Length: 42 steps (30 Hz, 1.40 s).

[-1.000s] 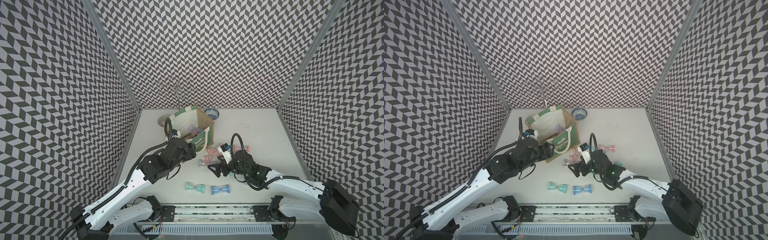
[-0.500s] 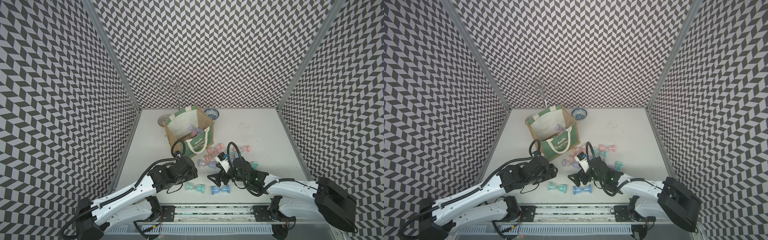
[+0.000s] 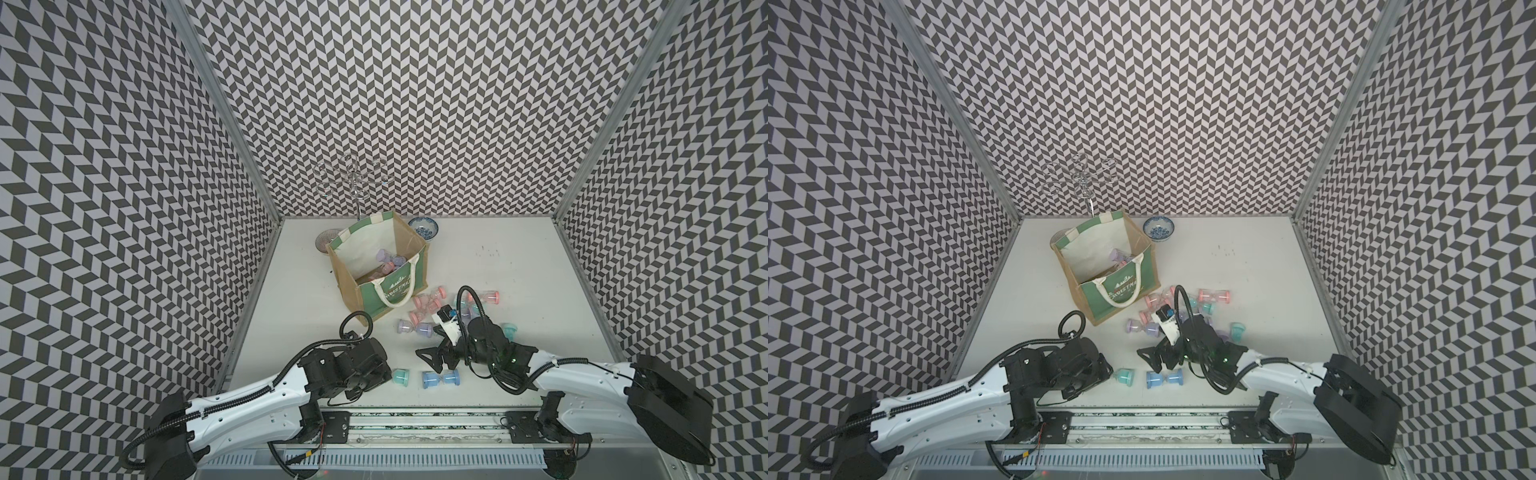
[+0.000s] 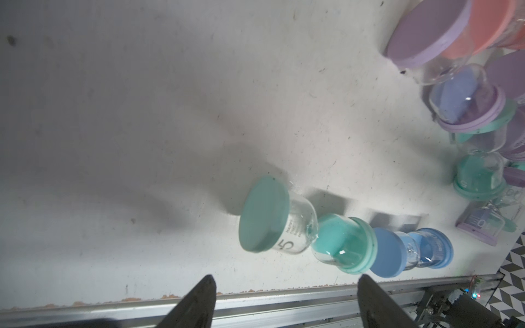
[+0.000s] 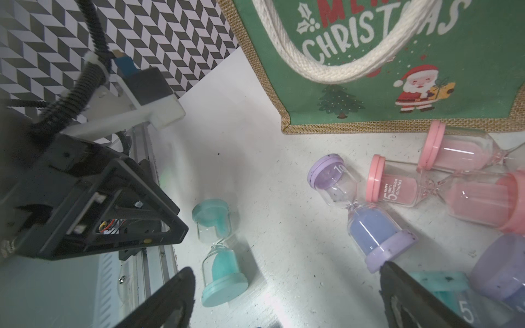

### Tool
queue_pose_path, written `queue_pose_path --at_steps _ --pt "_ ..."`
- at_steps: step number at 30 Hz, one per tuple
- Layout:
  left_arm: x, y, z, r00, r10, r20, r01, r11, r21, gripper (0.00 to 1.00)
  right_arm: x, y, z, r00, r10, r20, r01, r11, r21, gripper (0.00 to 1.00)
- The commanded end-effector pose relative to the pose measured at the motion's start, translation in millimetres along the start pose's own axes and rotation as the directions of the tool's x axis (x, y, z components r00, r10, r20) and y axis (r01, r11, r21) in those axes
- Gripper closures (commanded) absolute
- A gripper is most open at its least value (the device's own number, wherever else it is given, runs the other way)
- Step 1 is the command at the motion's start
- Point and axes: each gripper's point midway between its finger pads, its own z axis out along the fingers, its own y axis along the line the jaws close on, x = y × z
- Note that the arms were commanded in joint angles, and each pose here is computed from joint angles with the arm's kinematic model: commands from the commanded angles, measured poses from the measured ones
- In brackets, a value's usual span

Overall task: Put the hourglass into the canvas bag
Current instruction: Pick up the hourglass from the center of the board.

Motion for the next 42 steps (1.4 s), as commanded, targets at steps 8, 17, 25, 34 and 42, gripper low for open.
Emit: queue_pose_path --at_steps 8,17,25,34,42 --pt "-5.0 -5.0 12.2 0.994 -0.104 0.036 0.103 0.994 0.022 0.21 -17.9 2.7 -6.8 0.996 -0.028 0.089 0.028 1.000 0.006 0.01" --pt "-4.5 -0.2 26.1 0.991 -0.132 0.033 0.132 0.991 -0.001 0.23 -19.1 0.9 -8.6 0.995 -0.029 0.097 0.027 0.999 0.019 0.01" --pt "-10.3 1.5 32.9 0.987 -0.150 0.057 0.151 0.988 -0.013 0.25 -19.2 0.5 -8.4 0.995 -0.031 0.097 0.029 0.999 0.022 0.01" --pt "-13.6 2.4 39.8 0.984 -0.168 0.063 0.169 0.985 -0.023 0.28 -19.3 -0.7 -8.9 0.995 -0.032 0.099 0.030 0.999 0.029 0.01" --pt "-13.8 5.0 45.1 0.985 -0.162 0.063 0.166 0.985 -0.053 0.35 -19.8 -3.9 -9.5 0.994 -0.032 0.103 0.028 0.998 0.047 0.01"
